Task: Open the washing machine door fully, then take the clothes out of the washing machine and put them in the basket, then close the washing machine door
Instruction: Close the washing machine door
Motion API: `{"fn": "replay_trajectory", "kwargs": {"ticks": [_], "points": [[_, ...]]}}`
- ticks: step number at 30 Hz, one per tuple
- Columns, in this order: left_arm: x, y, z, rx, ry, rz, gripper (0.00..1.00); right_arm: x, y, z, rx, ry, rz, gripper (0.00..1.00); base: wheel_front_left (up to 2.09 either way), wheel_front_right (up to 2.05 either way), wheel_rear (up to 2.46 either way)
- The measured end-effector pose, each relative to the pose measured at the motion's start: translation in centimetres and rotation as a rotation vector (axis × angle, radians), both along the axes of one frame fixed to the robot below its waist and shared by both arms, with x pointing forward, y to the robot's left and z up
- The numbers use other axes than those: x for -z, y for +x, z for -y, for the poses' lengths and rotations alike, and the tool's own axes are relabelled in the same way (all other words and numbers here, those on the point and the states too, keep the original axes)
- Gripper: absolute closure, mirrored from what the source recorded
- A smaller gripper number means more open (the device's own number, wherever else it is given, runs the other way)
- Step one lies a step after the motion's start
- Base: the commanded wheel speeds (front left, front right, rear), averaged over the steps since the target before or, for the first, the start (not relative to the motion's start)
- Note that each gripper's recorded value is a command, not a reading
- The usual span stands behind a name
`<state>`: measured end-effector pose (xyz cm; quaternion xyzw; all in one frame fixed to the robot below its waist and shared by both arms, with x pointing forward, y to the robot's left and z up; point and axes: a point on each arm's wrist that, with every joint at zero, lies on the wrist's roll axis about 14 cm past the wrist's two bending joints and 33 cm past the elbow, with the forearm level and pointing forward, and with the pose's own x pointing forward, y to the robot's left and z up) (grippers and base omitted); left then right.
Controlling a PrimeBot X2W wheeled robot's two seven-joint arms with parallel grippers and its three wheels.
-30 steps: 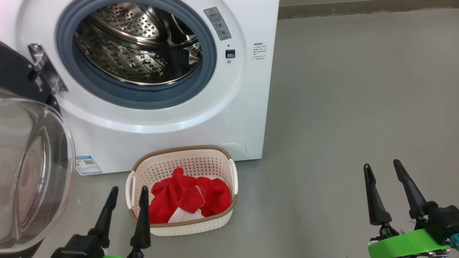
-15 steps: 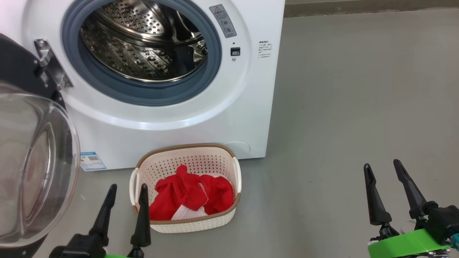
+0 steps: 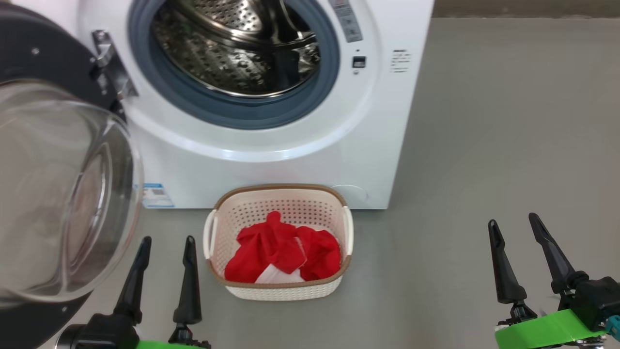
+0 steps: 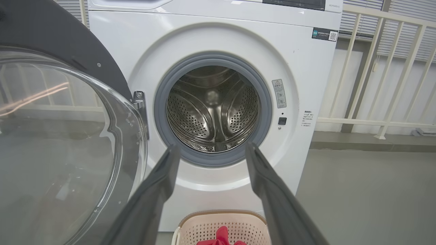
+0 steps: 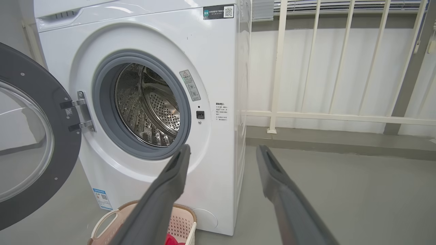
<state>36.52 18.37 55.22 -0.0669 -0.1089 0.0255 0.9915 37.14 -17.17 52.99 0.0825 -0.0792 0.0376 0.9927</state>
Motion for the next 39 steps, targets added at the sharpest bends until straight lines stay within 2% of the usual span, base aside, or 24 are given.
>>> {"fn": "replay_trajectory", "kwargs": {"ticks": [24, 39], "points": [[-1.3, -5.2, -8.0, -0.312, 0.019, 0.027, 0.0, -0.4, 3.2, -9.8, -0.283, 0.003, 0.022, 0.0, 0.0, 0.0, 0.0], [-0.7, -8.3, -10.9, -0.452, 0.03, -0.006, 0.0, -0.3, 3.6, -13.9, -0.397, 0.006, 0.02, 0.0, 0.0, 0.0, 0.0]]}}
